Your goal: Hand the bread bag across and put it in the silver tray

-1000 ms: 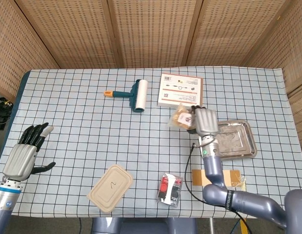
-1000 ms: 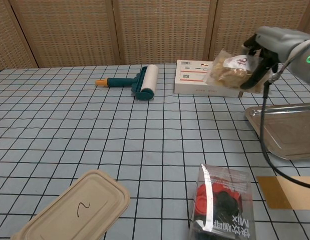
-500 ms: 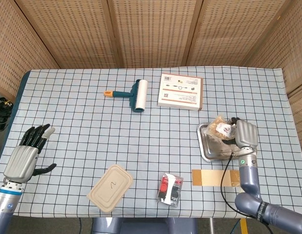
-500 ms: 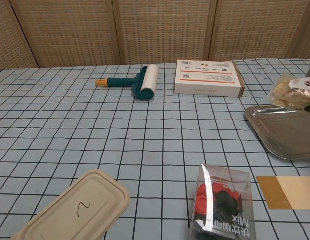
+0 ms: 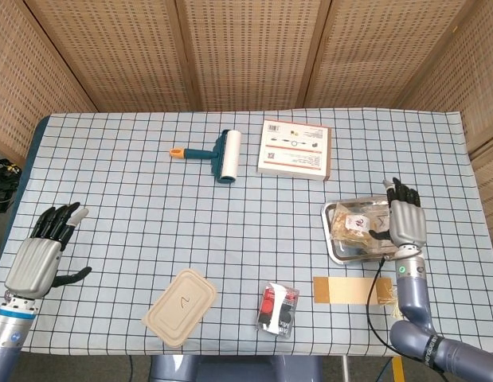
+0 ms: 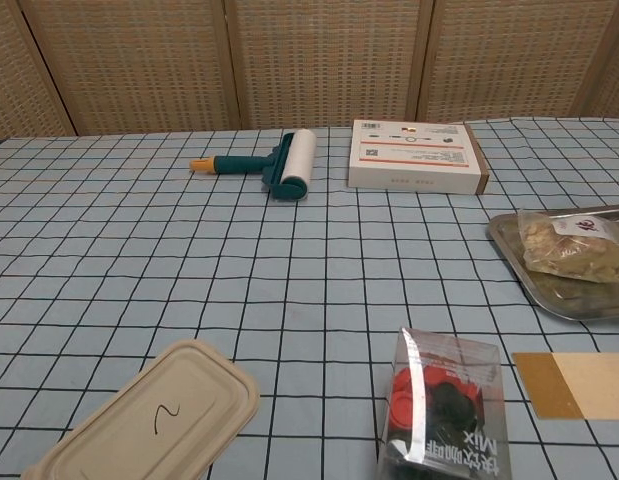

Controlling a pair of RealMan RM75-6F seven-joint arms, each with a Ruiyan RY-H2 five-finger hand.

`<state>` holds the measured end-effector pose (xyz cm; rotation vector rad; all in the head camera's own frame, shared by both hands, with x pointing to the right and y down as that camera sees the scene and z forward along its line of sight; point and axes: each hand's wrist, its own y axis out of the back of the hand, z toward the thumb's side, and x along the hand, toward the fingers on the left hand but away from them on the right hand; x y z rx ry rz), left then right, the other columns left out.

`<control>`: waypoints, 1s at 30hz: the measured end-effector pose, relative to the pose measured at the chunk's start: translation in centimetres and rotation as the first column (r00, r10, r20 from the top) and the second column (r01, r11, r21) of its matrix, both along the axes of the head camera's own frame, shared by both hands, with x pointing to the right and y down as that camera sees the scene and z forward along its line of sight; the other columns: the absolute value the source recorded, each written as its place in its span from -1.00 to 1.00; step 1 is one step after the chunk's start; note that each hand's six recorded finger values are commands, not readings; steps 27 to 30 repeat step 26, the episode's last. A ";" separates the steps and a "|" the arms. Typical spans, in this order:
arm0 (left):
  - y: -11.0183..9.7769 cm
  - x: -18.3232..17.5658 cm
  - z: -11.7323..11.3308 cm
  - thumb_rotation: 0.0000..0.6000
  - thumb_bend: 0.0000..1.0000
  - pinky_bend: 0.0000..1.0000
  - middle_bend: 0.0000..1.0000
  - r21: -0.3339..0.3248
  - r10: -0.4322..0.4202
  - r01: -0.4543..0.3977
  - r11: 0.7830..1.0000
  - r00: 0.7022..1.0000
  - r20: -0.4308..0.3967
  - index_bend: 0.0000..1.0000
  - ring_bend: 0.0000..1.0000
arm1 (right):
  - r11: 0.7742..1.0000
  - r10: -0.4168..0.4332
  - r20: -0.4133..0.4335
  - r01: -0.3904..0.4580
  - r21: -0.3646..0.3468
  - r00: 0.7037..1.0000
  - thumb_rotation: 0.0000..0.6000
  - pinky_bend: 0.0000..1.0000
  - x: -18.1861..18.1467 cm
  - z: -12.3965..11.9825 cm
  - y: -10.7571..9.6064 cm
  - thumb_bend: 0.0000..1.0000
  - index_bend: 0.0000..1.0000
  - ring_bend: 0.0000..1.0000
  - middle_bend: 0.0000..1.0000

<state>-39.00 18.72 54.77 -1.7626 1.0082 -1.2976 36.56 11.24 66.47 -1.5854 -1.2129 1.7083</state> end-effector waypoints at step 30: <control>3.4 -3.6 1.2 1.00 -0.94 -1.00 -1.00 -0.016 -0.021 0.023 1.000 0.986 0.166 -1.00 -1.00 | 0.965 -0.233 0.045 0.226 0.131 0.971 1.00 -1.00 4.3 -8.4 12.6 -0.83 -0.97 -1.00 -1.00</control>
